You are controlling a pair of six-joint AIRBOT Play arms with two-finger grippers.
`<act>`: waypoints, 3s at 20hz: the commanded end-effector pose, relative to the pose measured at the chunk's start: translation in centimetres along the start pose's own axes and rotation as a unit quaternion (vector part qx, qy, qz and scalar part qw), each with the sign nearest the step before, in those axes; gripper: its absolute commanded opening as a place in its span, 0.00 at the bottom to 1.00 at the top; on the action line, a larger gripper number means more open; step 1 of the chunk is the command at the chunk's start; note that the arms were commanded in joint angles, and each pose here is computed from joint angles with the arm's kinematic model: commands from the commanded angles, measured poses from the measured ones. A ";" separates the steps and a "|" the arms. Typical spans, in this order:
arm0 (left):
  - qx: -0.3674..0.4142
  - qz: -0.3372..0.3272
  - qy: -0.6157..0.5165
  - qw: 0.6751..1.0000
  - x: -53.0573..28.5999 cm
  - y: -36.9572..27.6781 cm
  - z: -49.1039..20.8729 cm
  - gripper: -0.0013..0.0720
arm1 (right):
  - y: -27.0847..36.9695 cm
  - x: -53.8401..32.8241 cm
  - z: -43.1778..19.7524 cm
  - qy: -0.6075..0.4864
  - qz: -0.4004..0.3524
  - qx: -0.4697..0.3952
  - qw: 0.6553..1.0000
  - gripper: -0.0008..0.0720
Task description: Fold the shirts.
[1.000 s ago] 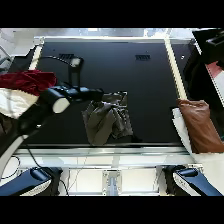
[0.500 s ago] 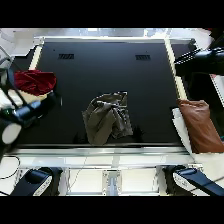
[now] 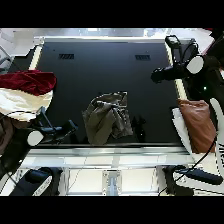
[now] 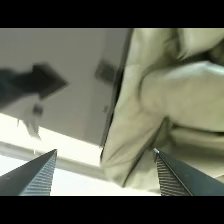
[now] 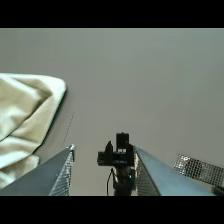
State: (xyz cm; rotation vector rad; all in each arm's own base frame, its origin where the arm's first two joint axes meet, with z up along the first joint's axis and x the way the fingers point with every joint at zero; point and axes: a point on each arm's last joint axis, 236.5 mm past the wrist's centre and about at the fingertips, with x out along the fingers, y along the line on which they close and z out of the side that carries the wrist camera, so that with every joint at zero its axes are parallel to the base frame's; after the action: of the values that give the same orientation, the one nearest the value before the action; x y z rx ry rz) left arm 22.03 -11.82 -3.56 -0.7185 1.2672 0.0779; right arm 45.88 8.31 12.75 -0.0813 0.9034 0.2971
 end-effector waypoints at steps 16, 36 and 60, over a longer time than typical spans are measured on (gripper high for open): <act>-0.012 -0.029 0.151 0.988 7.5 -2.1 -5.1 0.80 | -5.1 -5.0 0.2 -0.036 -0.030 0.065 0.997 0.59; 0.015 -0.155 0.072 0.985 5.3 -8.7 -2.9 0.03 | 2.9 9.2 -10.8 0.125 0.166 0.198 0.958 0.59; 0.034 -0.178 0.041 0.983 3.5 -9.7 -2.1 0.03 | 10.9 19.9 -10.3 0.114 0.278 0.236 0.924 0.57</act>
State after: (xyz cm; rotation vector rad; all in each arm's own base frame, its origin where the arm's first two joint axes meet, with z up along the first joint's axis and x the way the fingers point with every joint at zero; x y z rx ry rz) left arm 25.61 -21.72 -2.56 -0.8930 1.1983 -0.2887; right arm 46.30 21.67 -9.29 0.5935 1.1902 0.5822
